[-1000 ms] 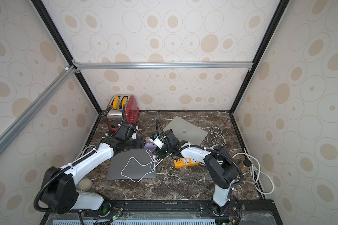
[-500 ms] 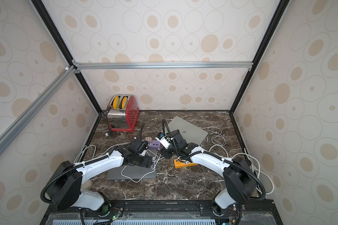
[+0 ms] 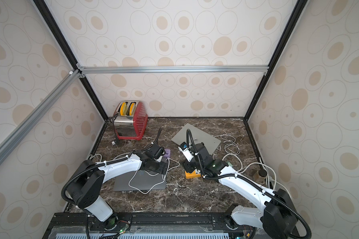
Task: Unplug the laptop charger
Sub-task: Pick up the charging cable from the laptop, then place the charging cable at the center of the board.
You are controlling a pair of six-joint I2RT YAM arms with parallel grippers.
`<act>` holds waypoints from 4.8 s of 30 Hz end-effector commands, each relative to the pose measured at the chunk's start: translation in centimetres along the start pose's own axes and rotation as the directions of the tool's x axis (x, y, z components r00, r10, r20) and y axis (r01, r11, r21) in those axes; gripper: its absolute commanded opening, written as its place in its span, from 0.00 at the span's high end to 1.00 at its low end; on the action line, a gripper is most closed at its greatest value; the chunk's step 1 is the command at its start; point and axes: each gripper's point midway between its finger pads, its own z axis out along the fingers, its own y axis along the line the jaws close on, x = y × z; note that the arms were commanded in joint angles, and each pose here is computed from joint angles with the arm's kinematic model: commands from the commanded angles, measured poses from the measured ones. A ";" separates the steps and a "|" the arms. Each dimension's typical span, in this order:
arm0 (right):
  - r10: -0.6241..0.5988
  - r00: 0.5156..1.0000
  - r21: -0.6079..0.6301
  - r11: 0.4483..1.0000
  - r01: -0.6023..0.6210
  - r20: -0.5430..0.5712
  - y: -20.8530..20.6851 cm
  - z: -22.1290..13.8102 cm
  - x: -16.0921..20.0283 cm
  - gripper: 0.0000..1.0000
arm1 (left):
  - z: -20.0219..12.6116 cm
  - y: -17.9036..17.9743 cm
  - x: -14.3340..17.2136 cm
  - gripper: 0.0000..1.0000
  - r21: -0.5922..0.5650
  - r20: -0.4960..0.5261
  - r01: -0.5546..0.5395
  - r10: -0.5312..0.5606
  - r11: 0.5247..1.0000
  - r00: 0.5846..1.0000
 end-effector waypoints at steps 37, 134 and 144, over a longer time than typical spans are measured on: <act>0.037 0.999 0.013 0.999 -0.036 -0.033 -0.9 -0.1 1.3 0.33 | -2.5 -1.9 -1.3 1.00 -0.066 -0.011 -0.130 0.129 0.989 0.992; -0.013 1.000 -0.149 0.989 0.012 -0.004 0.4 4.2 -3.6 0.33 | -1.8 16.4 -2.4 0.98 -0.338 -0.213 -0.008 -0.068 0.941 0.975; -0.010 1.000 -0.158 0.987 0.009 -0.003 0.5 4.4 -3.8 0.33 | -7.8 25.1 -6.0 1.00 -0.475 0.059 0.267 -0.273 0.838 0.960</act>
